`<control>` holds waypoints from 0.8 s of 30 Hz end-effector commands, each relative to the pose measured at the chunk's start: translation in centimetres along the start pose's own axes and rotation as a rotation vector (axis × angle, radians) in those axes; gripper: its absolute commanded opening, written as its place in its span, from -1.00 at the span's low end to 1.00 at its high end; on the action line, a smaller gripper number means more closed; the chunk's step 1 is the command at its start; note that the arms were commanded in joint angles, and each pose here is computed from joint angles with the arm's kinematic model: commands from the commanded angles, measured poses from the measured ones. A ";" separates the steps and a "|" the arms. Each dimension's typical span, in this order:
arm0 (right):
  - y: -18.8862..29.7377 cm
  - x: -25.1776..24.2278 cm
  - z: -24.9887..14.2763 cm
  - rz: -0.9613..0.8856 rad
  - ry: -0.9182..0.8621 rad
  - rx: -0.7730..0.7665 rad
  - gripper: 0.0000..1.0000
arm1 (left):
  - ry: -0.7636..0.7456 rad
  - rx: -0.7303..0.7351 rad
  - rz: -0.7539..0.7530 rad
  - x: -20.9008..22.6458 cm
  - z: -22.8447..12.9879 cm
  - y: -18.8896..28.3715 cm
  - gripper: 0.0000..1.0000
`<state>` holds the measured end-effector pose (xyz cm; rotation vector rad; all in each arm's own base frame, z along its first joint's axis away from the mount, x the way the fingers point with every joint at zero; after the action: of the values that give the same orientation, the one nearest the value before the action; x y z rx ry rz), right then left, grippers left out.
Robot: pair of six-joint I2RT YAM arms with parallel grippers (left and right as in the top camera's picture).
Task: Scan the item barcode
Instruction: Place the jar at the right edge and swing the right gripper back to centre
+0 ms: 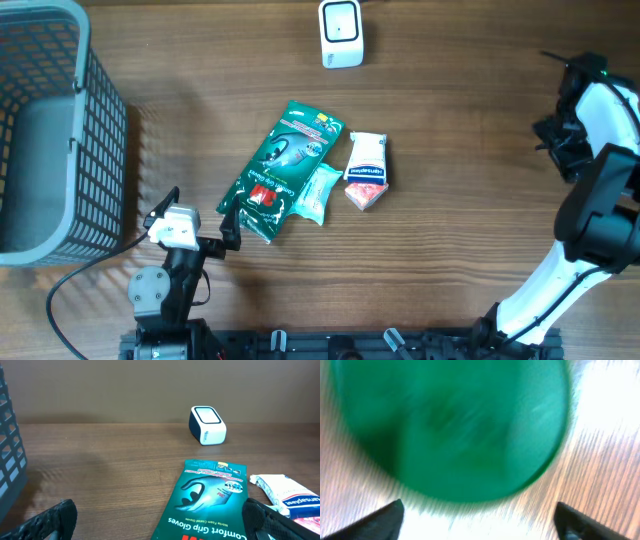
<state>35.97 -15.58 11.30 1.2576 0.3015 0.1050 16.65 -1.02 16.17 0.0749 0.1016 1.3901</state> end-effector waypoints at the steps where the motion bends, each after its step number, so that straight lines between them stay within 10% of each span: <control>1: 5.3 3.0 -4.8 0.295 0.153 0.260 0.99 | 0.000 -0.002 0.005 0.1 -0.1 0.0 1.00; 10: 8.9 6.3 -24.2 0.489 0.923 0.458 0.99 | 0.000 -0.002 0.005 0.1 -0.1 0.0 1.00; 15: 9.8 8.0 -26.0 0.432 1.105 0.043 0.99 | 0.000 -0.002 0.005 0.1 -0.1 0.0 1.00; 24: 11.7 10.1 -28.5 0.571 1.221 -0.036 1.00 | 0.000 -0.002 0.005 0.1 -0.1 0.0 1.00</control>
<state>38.04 16.36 12.19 1.1245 0.9638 1.3537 16.65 -1.02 16.17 0.0749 0.1016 1.3901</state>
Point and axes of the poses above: each gripper's point midway between its finger pads, its own y axis back along the fingers, its own x axis along the line the jaws close on, z = x × y, the point moved 8 cm from there along y, back along the fingers, and after that the axes turned 3 degrees about -y, right-handed, at the moved point
